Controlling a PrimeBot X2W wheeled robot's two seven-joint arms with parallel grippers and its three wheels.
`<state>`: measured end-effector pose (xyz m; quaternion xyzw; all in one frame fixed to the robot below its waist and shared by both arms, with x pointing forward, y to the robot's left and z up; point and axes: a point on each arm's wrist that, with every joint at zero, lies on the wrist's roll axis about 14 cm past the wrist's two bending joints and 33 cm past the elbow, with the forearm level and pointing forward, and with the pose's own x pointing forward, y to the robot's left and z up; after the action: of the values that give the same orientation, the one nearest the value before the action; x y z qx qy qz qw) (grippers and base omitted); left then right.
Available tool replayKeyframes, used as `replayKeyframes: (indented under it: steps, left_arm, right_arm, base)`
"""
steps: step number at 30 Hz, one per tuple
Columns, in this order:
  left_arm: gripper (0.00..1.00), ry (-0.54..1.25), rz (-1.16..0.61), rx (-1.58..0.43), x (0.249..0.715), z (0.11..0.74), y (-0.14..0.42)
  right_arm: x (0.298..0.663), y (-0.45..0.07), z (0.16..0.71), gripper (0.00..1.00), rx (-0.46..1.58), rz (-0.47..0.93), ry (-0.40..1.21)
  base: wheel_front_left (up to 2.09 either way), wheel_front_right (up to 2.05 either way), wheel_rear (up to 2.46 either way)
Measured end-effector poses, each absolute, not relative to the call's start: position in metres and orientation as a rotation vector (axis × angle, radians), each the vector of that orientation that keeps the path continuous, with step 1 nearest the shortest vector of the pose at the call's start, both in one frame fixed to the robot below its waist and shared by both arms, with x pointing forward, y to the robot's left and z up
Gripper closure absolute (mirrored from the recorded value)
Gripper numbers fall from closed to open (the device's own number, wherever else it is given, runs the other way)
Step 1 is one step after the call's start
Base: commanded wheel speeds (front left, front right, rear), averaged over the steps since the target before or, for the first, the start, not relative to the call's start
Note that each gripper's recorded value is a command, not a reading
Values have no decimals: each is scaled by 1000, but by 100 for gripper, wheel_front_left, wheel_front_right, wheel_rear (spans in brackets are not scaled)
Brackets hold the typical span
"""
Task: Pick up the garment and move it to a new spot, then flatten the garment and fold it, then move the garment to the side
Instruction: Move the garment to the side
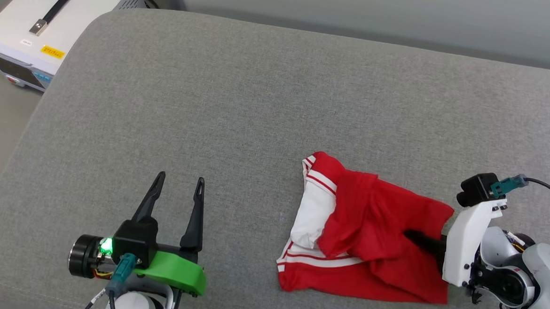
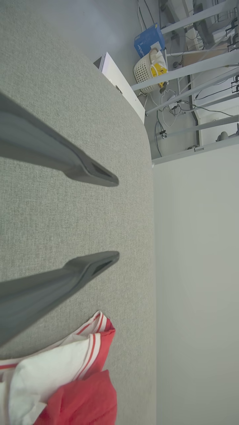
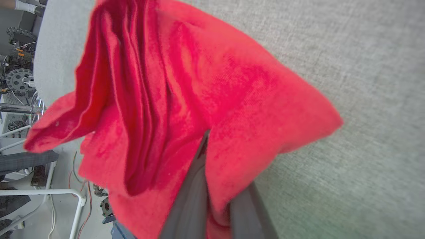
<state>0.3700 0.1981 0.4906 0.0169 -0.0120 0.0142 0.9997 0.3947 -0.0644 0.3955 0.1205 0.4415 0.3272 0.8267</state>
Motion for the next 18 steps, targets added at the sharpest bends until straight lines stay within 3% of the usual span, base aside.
replayKeyframes:
  steps: [8, 18]
  left_arm:
    - [0, -61, -8, 23, 371, 501, 184]
    - [0, -74, -82, 7, 382, 503, 158]
  right_arm:
    - [410, -73, 459, 100, 104, 754, 685]
    - [412, -153, 482, 100, -55, 603, 659]
  base:
    - [0, 0, 0]
    - [0, 0, 0]
